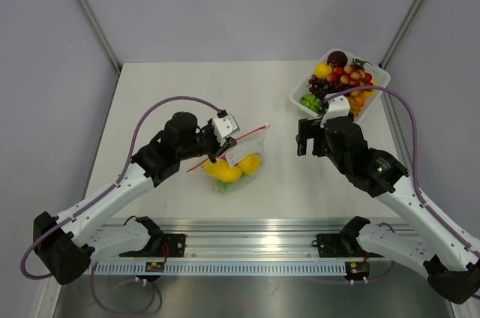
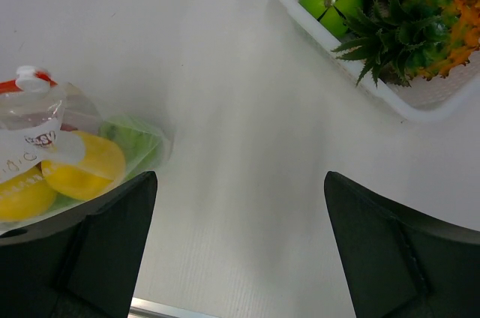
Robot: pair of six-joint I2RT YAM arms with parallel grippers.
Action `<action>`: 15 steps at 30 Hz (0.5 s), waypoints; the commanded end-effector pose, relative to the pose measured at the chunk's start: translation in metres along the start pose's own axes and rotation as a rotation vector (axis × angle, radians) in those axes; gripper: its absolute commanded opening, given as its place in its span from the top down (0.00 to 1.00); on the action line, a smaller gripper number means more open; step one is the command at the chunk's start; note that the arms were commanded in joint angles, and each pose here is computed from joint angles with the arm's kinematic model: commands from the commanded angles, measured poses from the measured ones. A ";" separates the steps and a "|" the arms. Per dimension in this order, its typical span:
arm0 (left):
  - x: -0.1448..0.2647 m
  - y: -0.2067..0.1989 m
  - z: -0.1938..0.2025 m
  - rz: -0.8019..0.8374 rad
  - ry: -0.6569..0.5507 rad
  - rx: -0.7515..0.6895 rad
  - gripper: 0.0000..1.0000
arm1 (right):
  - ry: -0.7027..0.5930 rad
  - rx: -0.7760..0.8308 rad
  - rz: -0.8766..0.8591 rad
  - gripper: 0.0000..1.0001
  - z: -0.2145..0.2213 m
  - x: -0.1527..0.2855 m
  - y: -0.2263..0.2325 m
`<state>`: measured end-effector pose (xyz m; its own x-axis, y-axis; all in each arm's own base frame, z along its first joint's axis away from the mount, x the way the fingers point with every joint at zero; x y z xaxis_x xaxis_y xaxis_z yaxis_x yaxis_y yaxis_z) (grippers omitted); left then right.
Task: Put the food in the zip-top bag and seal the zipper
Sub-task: Place the zipper food storage bag at the center of the board.
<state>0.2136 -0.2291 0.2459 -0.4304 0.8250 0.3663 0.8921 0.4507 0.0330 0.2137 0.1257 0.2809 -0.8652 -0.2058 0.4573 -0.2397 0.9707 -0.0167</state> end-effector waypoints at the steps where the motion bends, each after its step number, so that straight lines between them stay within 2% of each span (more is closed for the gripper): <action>1: 0.003 0.030 -0.045 -0.141 -0.092 -0.107 1.00 | -0.036 -0.059 0.058 0.01 -0.006 0.002 -0.009; 4: 0.006 0.054 -0.056 -0.198 -0.060 -0.140 1.00 | -0.030 -0.055 0.056 0.01 -0.003 0.003 -0.010; 10: 0.025 0.099 -0.092 -0.297 -0.129 -0.174 1.00 | -0.038 -0.050 0.073 0.01 0.002 0.012 -0.018; 15: 0.019 0.113 -0.108 -0.309 -0.133 -0.194 1.00 | -0.010 -0.026 0.082 0.01 0.010 0.011 -0.020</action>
<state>0.3094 -0.1916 0.3198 -0.6736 0.6790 0.2918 0.7387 0.6314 0.2359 0.2037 0.1104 0.2812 -0.8804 -0.1712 0.4422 -0.1948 0.9808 -0.0082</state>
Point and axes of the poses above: each gripper's point midway between its finger pads, its own x axis back along the fingers, its own y axis along the line the jaws close on, z = x × y, the point moved 4 cm from there along x, back along the fingers, and after that the axes turned 5 degrees about x, right-handed, at the moved point
